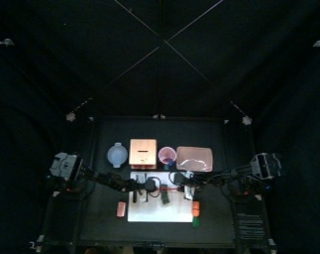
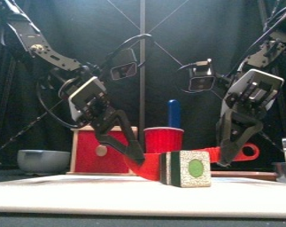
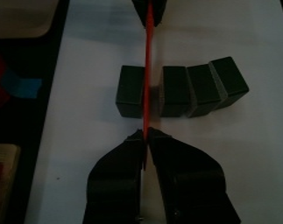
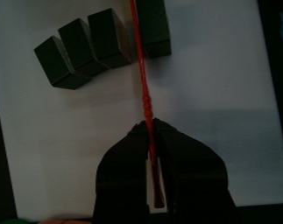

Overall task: Place sushi on board then cut the sushi with the knife then place the pieces on the plate
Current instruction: Cut the sushi into 4 pieces

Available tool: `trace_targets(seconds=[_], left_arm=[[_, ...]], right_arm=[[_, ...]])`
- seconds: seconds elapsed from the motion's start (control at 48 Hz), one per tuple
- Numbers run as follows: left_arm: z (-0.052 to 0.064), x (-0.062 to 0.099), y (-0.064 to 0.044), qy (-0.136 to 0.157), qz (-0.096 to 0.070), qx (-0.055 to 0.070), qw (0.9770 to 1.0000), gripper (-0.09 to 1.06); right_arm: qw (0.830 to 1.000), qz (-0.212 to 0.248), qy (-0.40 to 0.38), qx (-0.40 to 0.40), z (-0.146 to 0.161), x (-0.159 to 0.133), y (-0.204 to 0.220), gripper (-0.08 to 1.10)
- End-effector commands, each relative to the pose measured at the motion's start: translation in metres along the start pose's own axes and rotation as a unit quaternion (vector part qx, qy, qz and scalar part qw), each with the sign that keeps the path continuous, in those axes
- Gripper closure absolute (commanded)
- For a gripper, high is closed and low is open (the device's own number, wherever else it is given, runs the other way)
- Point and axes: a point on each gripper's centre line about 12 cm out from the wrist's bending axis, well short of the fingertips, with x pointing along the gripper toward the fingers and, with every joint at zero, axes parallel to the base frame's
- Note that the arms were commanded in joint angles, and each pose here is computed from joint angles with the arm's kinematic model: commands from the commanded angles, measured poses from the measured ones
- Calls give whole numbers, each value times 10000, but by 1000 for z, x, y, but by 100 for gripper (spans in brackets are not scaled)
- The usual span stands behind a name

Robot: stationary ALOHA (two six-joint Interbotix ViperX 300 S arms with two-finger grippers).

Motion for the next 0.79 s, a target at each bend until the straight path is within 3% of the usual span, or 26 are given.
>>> trace_targets(seconds=[0.021, 0.271, 0.521, 0.708, 0.792], left_arm=[[16, -1, 7, -214, 49, 0, 9998, 46], [20, -2, 11, -283, 64, 55, 9996, 46], [44, -22, 7, -592, -74, 31, 9982, 46], [59, -42, -7, -854, -300, 151, 9958, 46], [59, -45, -17, -875, -412, 225, 9951, 46]], right_arm=[[9998, -53, -188, 50, 11, -5, -6, 69], [9997, -66, -230, 17, 16, -7, -7, 69], [9994, 109, -322, -57, 33, -27, 4, 69], [9984, 294, -465, -160, 45, -47, 17, 69], [9978, 371, -514, -208, 46, -51, 23, 69]])
